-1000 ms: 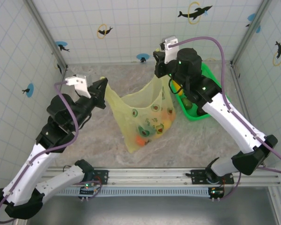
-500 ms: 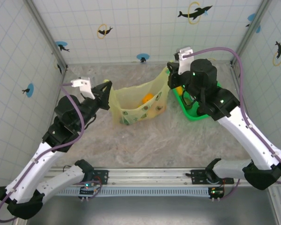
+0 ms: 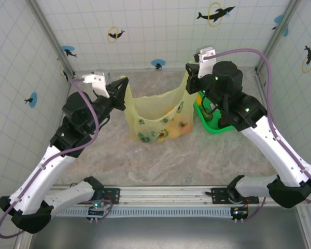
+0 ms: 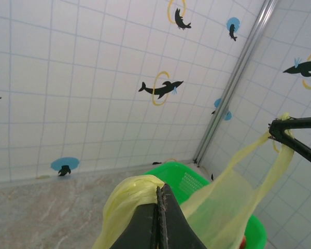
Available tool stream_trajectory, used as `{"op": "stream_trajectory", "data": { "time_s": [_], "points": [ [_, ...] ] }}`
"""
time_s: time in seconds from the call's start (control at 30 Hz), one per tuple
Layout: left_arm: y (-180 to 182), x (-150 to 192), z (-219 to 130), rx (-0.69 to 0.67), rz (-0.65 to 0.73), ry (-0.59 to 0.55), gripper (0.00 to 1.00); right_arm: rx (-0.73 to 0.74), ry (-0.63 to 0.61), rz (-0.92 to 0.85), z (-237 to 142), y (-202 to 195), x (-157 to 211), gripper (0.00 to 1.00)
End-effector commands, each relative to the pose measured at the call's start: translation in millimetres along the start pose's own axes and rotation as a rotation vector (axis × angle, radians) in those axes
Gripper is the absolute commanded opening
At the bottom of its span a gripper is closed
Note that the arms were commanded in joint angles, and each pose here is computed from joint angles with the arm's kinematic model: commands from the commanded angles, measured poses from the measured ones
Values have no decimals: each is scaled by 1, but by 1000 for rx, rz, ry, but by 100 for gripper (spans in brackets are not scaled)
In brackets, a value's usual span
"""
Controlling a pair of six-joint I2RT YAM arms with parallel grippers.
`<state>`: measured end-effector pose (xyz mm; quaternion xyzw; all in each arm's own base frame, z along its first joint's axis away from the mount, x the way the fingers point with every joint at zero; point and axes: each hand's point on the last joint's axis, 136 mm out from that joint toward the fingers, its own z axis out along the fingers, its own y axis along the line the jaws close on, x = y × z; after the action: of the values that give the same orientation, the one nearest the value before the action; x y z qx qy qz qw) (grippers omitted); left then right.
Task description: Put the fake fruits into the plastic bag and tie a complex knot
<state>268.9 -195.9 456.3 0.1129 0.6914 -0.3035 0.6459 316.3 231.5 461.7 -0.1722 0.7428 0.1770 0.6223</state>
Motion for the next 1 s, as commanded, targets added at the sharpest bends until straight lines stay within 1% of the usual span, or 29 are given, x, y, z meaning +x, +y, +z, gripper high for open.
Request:
{"op": "stream_trajectory", "data": {
  "time_s": [0.0, 0.07, 0.13, 0.23, 0.27, 0.3, 0.37, 0.47, 0.53, 0.57, 0.6, 0.63, 0.67, 0.7, 0.77, 0.83, 0.97],
  "points": [
    [-7, -32, -7, 31, 31, -79, 0, 5, -71, 6, -14, -2, -26, 0],
    [-10, -31, -8, 46, 31, -76, 0, 10, -63, 9, -16, -3, -21, 0],
    [-8, -21, -8, 54, 29, -66, 0, 15, -43, 7, -17, -4, -8, 0],
    [1, 8, -4, 46, 16, -22, 0, 37, 4, -9, -12, -10, 31, 0],
    [1, 17, -2, 59, 16, -6, 0, 43, 22, -13, -10, -12, 47, 0],
    [1, 24, -2, 75, -25, 5, 0, 47, 34, -16, -9, -14, 58, 0],
    [-5, 32, -2, 123, -40, 18, 0, 51, 55, -13, -8, -17, 77, 0],
    [-22, 32, -4, 223, -37, 19, 0, 51, 65, 8, -6, -21, 86, 0],
    [-32, 32, -4, 275, -35, 30, 0, 42, 46, 20, -7, -20, 82, 0],
    [-35, 31, -4, 293, -37, 33, 0, 31, 37, 23, -8, -18, 79, 2],
    [-37, 28, -4, 303, -39, 29, 0, 21, 31, 24, -9, -17, 76, 9],
    [-39, 27, -5, 313, -43, 26, 0, 4, 21, 22, -9, -13, 72, 26],
    [-41, 24, -6, 324, -44, 19, 0, -12, 15, 20, -9, -11, 70, 38],
    [-42, 24, -6, 328, -42, 15, 0, -31, 6, 17, -10, -7, 67, 45],
    [-42, 22, -8, 329, -39, 8, 0, -73, -15, 14, -13, 0, 59, 53],
    [-41, 23, -10, 328, -37, 5, 0, -118, -45, 3, -18, 7, 51, 58],
    [-42, 29, -11, 337, -42, 15, 0, -190, -103, -32, -30, 22, 39, 60]
  ]
}}
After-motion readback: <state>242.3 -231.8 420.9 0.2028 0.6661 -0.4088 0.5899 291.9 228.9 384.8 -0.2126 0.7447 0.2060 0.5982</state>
